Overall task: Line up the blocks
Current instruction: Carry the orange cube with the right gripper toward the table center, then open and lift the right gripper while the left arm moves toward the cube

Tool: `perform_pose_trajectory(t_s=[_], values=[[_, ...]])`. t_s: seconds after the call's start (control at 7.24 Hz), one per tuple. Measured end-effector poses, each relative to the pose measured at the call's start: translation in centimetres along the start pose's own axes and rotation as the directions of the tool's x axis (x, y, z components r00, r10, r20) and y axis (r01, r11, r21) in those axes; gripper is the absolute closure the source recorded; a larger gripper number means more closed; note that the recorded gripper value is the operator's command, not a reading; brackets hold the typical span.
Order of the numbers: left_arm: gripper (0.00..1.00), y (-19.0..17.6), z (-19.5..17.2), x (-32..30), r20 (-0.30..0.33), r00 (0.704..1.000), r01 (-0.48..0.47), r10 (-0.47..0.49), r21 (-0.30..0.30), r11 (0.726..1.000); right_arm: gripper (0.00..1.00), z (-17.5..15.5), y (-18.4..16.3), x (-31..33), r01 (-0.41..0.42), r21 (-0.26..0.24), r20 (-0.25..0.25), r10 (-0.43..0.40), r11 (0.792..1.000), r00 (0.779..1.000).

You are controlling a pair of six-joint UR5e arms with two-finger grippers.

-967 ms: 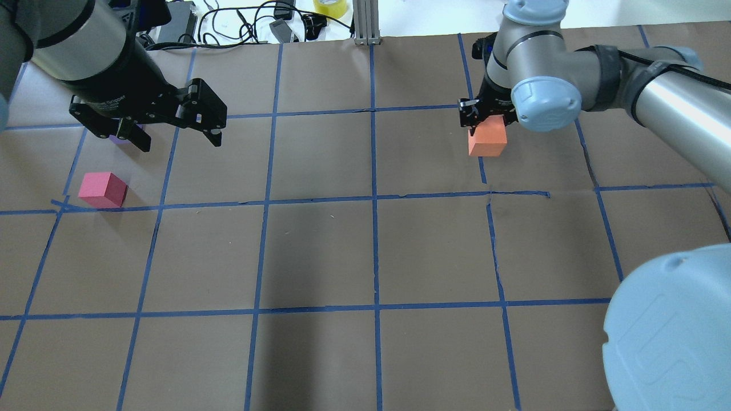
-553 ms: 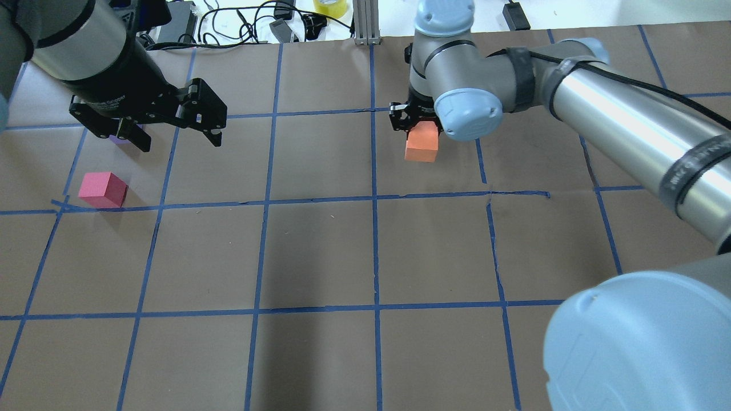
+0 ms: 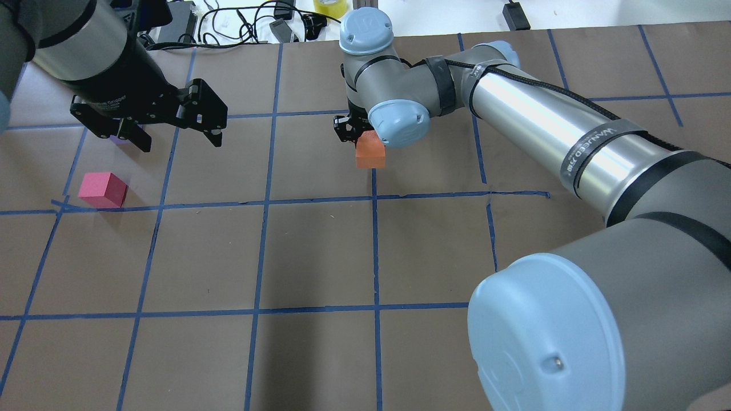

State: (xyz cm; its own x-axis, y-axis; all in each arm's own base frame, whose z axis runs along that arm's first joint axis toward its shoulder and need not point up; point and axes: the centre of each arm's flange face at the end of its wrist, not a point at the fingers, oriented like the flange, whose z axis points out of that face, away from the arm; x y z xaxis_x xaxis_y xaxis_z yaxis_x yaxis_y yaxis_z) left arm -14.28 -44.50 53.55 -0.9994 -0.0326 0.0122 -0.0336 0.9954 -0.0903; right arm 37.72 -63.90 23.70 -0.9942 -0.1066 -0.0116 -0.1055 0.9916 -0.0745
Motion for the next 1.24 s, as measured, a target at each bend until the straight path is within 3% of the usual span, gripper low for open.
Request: perform_pose_trajectory(t_s=[0.28,0.41,0.55,0.97,1.24], values=[[0.00,0.0,0.0,0.0,0.000,1.000,0.000,0.000,0.000,1.000,0.78,1.9,-0.5,-2.1,0.036,-0.009,0.002,-0.036,0.999,0.999],[0.00,0.0,0.0,0.0,0.000,1.000,0.000,0.000,0.000,1.000,0.58,2.7,-0.4,-2.8,0.044,-0.016,0.002,-0.044,0.999,0.999],[0.00,0.0,0.0,0.0,0.000,1.000,0.000,0.000,0.000,1.000,0.01,3.2,-0.4,-3.0,0.047,-0.022,0.002,-0.047,0.999,0.999],[0.00,0.0,0.0,0.0,0.000,1.000,0.000,0.000,0.001,1.000,0.00,3.8,-0.3,-3.3,0.029,-0.031,0.004,-0.029,0.999,1.000],[0.00,0.0,-0.1,0.0,0.001,1.000,-0.001,0.001,0.002,1.000,0.00,1.7,-0.1,-3.2,0.006,-0.022,0.005,-0.006,1.000,1.000]])
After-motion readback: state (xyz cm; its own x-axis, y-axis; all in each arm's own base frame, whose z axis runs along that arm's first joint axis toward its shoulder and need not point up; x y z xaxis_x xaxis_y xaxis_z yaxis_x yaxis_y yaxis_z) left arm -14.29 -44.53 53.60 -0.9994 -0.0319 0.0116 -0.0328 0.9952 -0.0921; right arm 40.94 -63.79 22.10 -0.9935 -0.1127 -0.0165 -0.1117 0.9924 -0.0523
